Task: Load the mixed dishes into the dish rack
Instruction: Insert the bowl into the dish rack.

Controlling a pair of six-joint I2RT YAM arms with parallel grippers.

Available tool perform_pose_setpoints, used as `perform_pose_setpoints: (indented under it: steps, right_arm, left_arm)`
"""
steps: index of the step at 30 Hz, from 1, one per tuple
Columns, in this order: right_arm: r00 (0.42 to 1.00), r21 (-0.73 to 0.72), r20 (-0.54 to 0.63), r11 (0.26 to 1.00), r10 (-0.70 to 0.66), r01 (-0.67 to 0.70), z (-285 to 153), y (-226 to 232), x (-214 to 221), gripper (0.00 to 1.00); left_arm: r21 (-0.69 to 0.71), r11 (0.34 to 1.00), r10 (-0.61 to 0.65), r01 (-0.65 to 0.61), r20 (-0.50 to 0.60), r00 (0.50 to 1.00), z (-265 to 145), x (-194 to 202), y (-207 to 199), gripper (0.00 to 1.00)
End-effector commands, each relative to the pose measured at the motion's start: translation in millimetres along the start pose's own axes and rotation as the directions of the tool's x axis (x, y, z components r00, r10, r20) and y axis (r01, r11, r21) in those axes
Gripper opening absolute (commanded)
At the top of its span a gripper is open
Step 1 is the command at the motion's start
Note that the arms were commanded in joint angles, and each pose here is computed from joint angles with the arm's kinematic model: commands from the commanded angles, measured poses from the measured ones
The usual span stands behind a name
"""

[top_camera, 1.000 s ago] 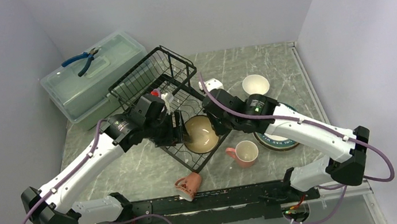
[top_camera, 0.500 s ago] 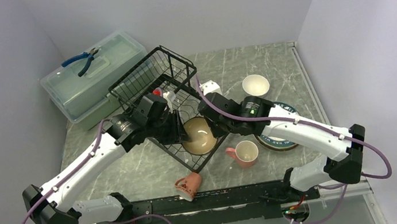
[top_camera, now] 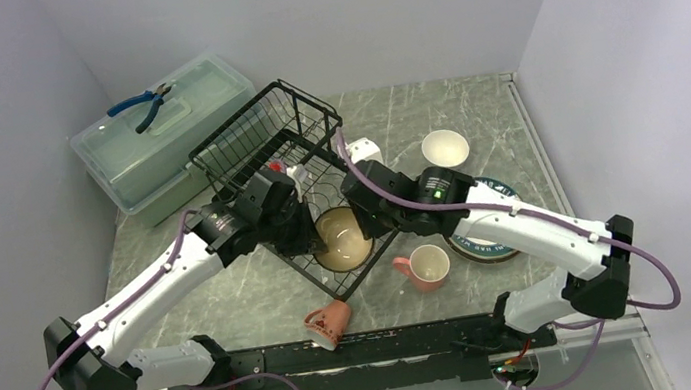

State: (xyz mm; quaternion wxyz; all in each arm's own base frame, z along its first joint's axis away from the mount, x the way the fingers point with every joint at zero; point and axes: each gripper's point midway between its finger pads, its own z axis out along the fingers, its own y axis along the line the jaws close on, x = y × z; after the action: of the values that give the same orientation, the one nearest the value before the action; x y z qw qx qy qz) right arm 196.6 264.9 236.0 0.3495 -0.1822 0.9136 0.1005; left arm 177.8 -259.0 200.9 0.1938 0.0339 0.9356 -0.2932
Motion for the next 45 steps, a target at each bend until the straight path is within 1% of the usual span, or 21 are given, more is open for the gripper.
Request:
perform_pose_setpoints:
  steps: [1,2,4,5,7,10,12,15,18,23,29,34,38,41,45]
  right_arm:
    - [0.989,-0.126,0.131,0.990,0.072,-0.055,-35,10,-30,0.48]
    - [0.988,-0.140,0.134,0.989,0.073,-0.054,-36,11,-29,0.56]
    - [0.984,-0.162,0.155,0.985,0.085,-0.059,-40,10,-28,0.68]
    - [0.982,-0.169,0.163,0.984,0.090,-0.063,-41,8,-27,0.73]
    - [0.978,-0.197,0.179,0.978,0.109,-0.073,-46,8,-25,0.80]
    - [0.971,-0.252,0.191,0.963,0.145,-0.094,-53,8,-24,0.86]
    - [0.966,-0.317,0.194,0.942,0.174,-0.106,-59,12,-24,0.90]
    - [0.951,-0.436,0.210,0.893,0.225,-0.115,-73,20,-27,0.95]
    - [0.941,-0.560,0.206,0.821,0.268,-0.111,-90,30,-27,0.99]
    - [0.916,-0.697,0.224,0.712,0.333,-0.088,-117,42,-30,1.00]
    - [0.898,-0.786,0.214,0.614,0.384,-0.075,-137,52,-31,1.00]
    - [0.886,-0.819,0.204,0.568,0.417,-0.078,-146,56,-33,1.00]
    - [0.874,-0.856,0.194,0.511,0.446,-0.071,-155,61,-36,1.00]
    - [0.872,-0.867,0.177,0.491,0.456,-0.081,-154,64,-36,1.00]
    - [0.868,-0.896,0.160,0.438,0.471,-0.072,-158,70,-37,1.00]
  left_arm:
    - [0.096,0.995,-0.017,0.009,0.082,0.996,-16,-14,-18,0.00]
    - [0.104,0.995,-0.016,0.007,0.089,0.996,-17,-15,-19,0.00]
    - [0.128,0.992,-0.015,0.001,0.103,0.995,-21,-15,-22,0.00]
    - [0.143,0.990,-0.017,0.001,0.112,0.994,-23,-16,-24,0.00]
    - [0.168,0.986,-0.021,-0.002,0.134,0.991,-27,-18,-27,0.00]
    - [0.199,0.980,-0.028,-0.005,0.159,0.987,-33,-18,-30,0.00]
    - [0.238,0.971,-0.034,-0.008,0.173,0.984,-39,-18,-35,0.00]
    - [0.295,0.955,-0.036,-0.020,0.181,0.983,-46,-16,-43,0.00]
    - [0.351,0.936,-0.047,-0.029,0.206,0.977,-58,-14,-48,0.00]
    - [0.411,0.911,-0.057,-0.040,0.220,0.974,-72,-10,-55,0.00]
    - [0.502,0.863,-0.085,-0.055,0.252,0.964,-89,-9,-66,0.00]
    - [0.542,0.838,-0.105,-0.065,0.278,0.955,-103,-8,-69,0.00]
    - [0.572,0.814,-0.109,-0.097,0.315,0.943,-117,-8,-72,0.00]
    - [0.582,0.807,-0.113,-0.103,0.323,0.939,-123,-7,-72,0.00]
    - [0.604,0.788,-0.115,-0.115,0.328,0.938,-128,-5,-75,0.00]
